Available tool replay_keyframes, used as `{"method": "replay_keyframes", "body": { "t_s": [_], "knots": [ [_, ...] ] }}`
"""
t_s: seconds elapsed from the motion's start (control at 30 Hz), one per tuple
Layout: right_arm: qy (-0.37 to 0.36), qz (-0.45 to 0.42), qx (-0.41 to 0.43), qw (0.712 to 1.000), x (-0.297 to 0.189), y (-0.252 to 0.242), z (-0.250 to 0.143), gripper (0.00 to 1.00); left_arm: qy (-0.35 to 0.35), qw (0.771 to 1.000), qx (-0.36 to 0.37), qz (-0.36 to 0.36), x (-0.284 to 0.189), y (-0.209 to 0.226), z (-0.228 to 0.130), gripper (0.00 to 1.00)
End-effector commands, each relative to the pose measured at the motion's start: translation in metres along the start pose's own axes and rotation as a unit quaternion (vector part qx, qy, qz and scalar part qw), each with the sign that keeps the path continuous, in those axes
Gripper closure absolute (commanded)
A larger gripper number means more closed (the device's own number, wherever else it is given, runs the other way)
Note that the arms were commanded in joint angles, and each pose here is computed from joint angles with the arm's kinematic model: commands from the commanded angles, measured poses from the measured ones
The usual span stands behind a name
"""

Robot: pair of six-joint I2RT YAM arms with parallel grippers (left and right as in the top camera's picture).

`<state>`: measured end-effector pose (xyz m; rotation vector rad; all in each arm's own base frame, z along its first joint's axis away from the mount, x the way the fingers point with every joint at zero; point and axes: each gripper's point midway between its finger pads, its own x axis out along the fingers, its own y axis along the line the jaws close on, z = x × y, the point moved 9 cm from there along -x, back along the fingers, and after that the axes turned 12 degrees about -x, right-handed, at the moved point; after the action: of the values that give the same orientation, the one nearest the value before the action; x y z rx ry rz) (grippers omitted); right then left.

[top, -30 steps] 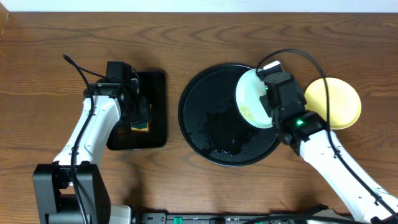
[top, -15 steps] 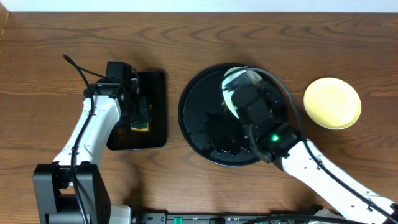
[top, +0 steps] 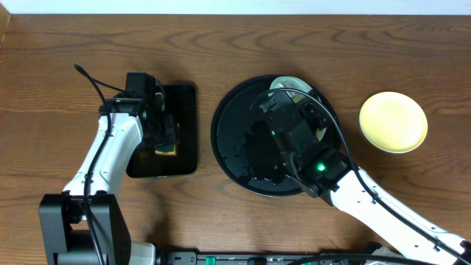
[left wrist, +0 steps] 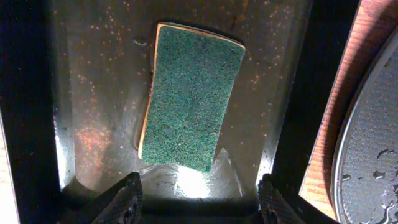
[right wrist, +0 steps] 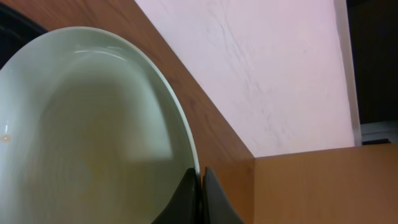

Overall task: Clean dirty plates on tray and stack at the side
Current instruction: 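Lift the mint plate off the round tray with the right gripper, then carry the mint plate right and lower it onto the yellow plate stack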

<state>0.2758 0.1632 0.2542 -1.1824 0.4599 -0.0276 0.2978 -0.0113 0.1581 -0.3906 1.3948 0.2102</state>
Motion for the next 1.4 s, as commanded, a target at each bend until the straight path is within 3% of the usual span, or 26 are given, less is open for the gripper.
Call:
{"method": "replay_keyframes", "body": {
  "t_s": [0.0, 0.1, 0.27, 0.63, 0.93, 1.17, 1.37],
  "knots": [
    [0.0, -0.021, 0.007, 1.0, -0.006, -0.012, 0.003, 0.99, 0.003, 1.0, -0.002, -0.004, 0.0, -0.001, 0.0, 0.39],
    [-0.001, -0.021, 0.018, 1.0, -0.006, -0.012, 0.003, 0.99, 0.003, 1.0, -0.002, -0.004, 0.0, -0.001, 0.0, 0.39],
    [0.023, -0.022, 0.108, 0.994, 0.003, -0.014, -0.008, 0.99, 0.003, 1.0, -0.002, -0.004, 0.0, -0.001, 0.0, 0.39],
    [0.119, -0.013, 0.277, 0.954, 0.047, -0.031, -0.064, 0.99, 0.003, 1.0, -0.002, -0.004, 0.0, -0.001, 0.0, 0.39],
    [0.202, 0.062, 0.437, 0.874, 0.088, -0.051, -0.148, 0.99, 0.003, 1.0, -0.002, -0.004, 0.0, -0.001, 0.0, 0.39],
    [0.235, 0.058, 0.554, 0.797, 0.101, -0.073, -0.217, 0.99, 0.003, 1.0, -0.002, -0.004, 0.0, -0.001, 0.0, 0.39],
    [0.277, 0.019, 0.587, 0.76, 0.103, -0.082, -0.263, 0.99, 0.003, 1.0, -0.002, -0.004, 0.0, -0.001, -0.001, 0.39]
  ]
}}
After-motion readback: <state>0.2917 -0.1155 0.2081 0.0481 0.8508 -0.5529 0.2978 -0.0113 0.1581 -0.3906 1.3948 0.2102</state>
